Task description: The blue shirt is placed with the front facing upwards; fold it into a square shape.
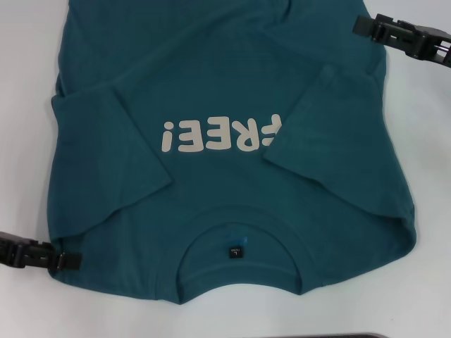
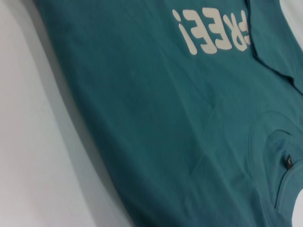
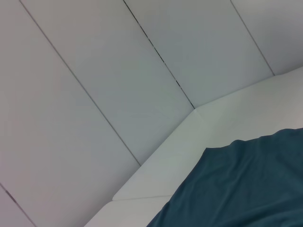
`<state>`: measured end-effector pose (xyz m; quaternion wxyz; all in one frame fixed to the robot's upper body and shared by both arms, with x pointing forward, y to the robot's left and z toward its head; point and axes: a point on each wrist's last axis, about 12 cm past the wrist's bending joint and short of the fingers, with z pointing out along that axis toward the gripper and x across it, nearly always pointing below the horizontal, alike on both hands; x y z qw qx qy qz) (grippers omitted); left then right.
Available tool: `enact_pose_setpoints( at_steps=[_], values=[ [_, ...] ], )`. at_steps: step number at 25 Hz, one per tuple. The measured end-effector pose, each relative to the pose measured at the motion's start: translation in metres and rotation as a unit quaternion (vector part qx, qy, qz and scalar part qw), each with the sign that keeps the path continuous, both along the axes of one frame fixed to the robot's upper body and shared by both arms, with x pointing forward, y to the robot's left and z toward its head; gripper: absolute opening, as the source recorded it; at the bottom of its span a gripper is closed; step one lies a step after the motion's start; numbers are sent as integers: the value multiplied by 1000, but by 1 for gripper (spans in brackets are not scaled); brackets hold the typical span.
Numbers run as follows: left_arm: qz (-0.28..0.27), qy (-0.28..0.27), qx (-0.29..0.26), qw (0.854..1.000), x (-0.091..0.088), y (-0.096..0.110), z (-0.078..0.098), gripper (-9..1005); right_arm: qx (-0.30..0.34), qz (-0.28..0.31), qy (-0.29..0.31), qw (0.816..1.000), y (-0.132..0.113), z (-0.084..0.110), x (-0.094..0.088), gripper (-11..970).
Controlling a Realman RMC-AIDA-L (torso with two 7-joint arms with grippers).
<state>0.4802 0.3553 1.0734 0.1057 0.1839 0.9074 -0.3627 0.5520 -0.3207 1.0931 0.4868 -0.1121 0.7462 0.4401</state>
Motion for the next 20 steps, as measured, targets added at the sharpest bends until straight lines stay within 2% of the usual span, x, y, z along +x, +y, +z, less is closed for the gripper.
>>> enact_pose_setpoints(
  at_steps=[9, 18, 20],
  values=[
    [-14, 1, 4, 1000, 1, -4, 2, 817, 0, -1, -1, 1000, 0, 1, 1, 944],
    [-6, -2, 5, 1000, 5, -2, 4, 807, -1, -1, -2, 1000, 1, 1, 2, 944],
    [-3, -1, 5, 1000, 6, -2, 5, 775, -1, -1, -2, 1000, 0, 1, 2, 944]
  ],
)
